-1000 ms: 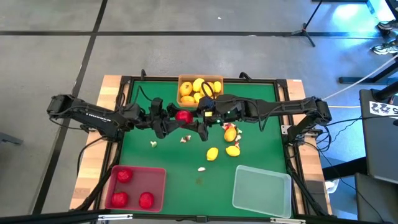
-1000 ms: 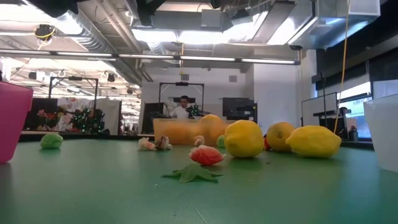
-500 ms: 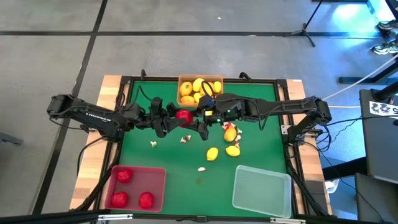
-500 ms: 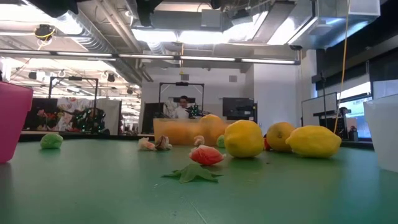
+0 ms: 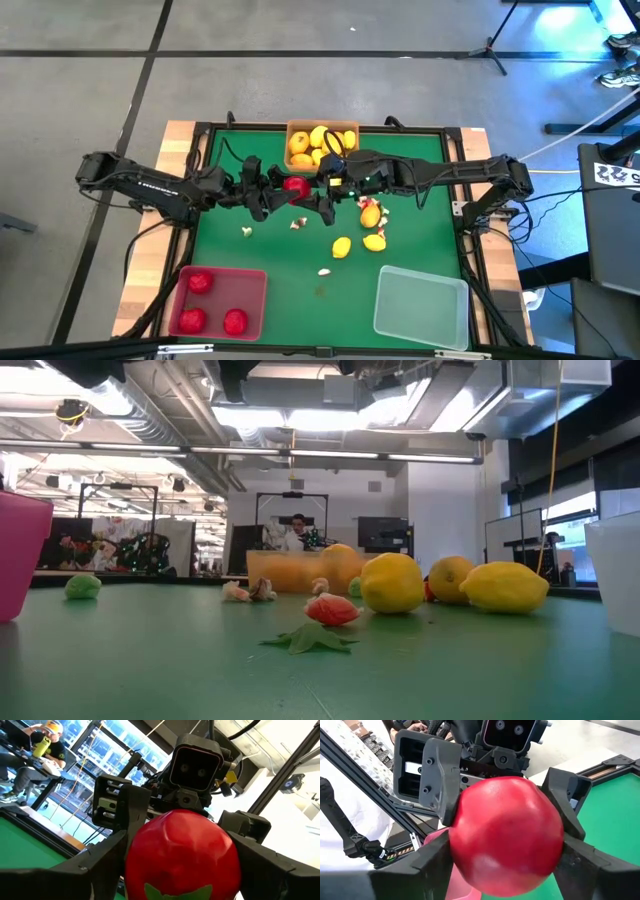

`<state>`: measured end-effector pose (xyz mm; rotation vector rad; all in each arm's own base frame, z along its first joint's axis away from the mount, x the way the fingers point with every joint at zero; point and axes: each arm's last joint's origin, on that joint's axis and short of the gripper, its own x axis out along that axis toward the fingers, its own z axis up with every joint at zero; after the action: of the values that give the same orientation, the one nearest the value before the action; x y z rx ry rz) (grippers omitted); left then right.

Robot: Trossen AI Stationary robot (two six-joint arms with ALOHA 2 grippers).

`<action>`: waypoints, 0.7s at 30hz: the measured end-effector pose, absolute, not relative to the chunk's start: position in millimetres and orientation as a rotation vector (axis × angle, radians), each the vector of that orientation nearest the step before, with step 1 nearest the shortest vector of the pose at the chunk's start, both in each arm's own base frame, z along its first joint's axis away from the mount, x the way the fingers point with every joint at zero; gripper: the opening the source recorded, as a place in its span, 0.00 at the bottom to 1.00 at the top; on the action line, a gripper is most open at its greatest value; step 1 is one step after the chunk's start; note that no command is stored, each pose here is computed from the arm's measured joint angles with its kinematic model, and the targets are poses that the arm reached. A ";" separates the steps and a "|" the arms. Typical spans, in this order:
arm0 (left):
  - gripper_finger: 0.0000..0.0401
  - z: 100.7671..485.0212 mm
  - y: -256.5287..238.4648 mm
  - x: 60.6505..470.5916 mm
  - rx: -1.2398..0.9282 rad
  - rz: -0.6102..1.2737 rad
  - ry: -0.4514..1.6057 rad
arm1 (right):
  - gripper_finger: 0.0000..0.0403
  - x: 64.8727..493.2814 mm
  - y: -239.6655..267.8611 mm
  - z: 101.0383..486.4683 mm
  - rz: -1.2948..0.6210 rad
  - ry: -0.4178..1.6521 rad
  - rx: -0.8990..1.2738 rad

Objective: Sort produce into baskets
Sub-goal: Put the tomato into the red bin

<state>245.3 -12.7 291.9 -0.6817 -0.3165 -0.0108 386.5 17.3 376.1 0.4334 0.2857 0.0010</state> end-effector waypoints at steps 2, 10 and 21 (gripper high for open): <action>0.76 291.9 -12.6 245.3 -0.682 -0.007 -0.318 | 0.70 386.5 17.3 376.0 0.000 0.286 0.433; 0.76 293.2 -11.2 244.2 -0.673 0.012 -0.329 | 0.73 386.5 17.3 375.2 -0.001 0.293 0.429; 0.76 292.0 -8.3 243.6 -0.680 0.038 -0.324 | 0.74 382.5 17.9 367.4 -0.018 0.398 0.458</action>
<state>243.6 -8.3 292.0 -0.6803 -0.3242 0.0377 382.5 17.9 367.4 0.4577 0.3979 -0.0183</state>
